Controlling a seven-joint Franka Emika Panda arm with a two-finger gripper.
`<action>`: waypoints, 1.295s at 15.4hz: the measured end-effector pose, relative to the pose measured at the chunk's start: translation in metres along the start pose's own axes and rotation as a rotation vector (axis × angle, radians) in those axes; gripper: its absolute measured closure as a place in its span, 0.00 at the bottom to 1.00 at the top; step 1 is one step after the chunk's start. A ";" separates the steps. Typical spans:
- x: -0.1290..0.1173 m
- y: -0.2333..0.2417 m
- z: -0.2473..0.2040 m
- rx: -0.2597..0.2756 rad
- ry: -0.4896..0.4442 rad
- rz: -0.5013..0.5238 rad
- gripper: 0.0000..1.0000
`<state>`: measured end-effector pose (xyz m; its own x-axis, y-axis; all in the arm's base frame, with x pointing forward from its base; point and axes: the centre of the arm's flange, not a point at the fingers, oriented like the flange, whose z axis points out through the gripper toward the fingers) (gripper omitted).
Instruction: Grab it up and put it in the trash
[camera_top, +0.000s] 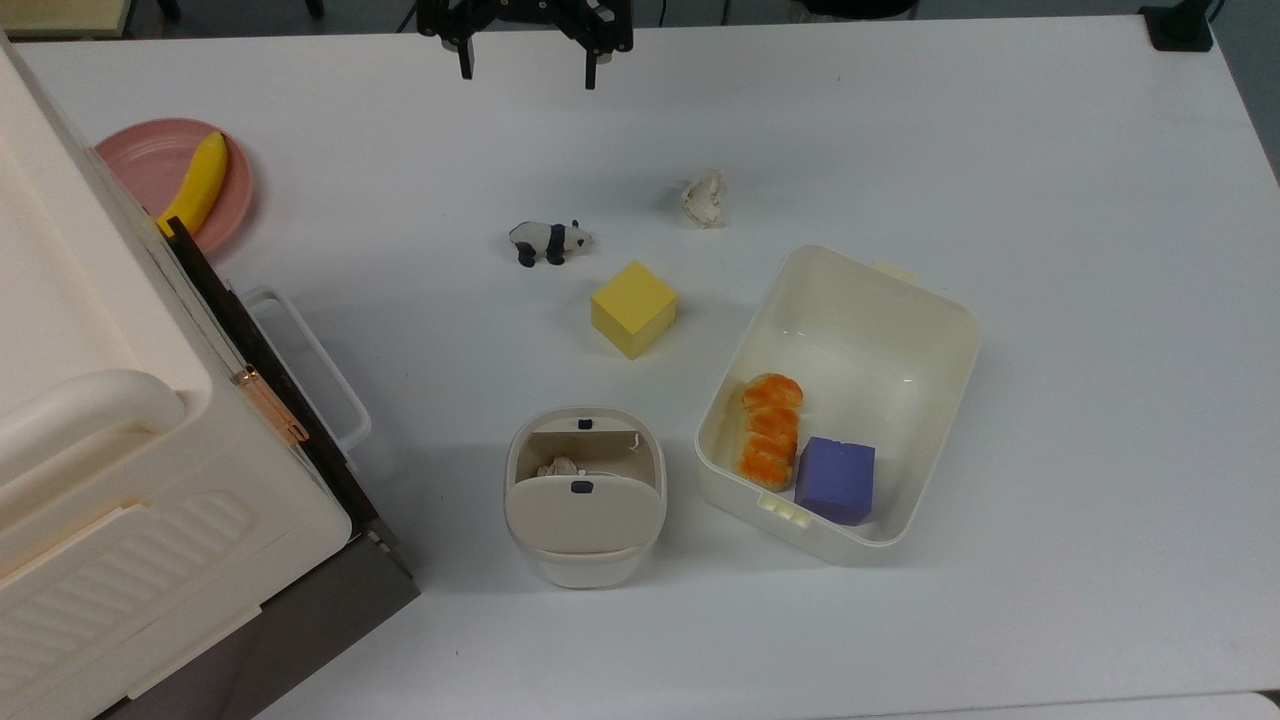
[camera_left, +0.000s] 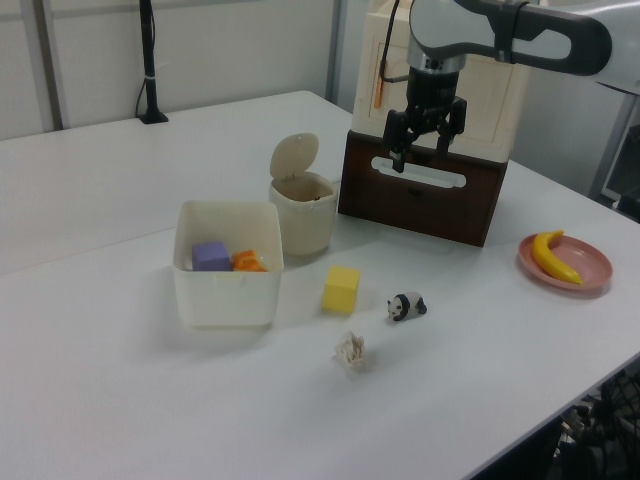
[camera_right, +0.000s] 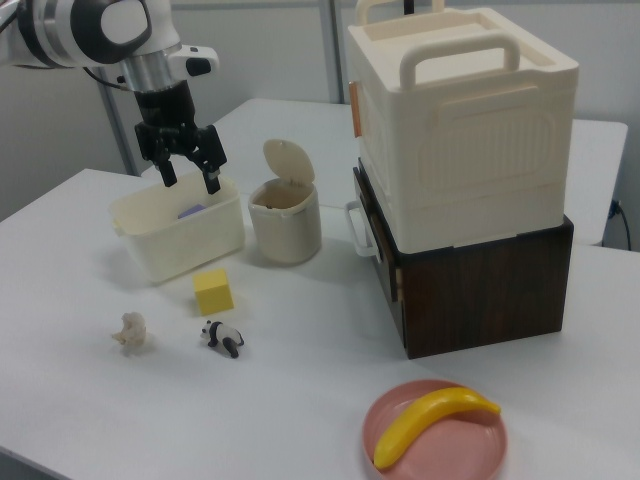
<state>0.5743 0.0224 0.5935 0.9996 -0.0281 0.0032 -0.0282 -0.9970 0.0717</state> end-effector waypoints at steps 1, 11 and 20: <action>0.000 0.001 0.000 0.000 0.000 0.001 0.00; 0.001 0.000 0.003 -0.001 -0.004 0.000 0.00; 0.001 -0.001 0.003 0.014 -0.006 -0.040 0.00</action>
<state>0.5756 0.0234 0.5905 0.9999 0.0110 -0.0053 0.0113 -0.9982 0.0582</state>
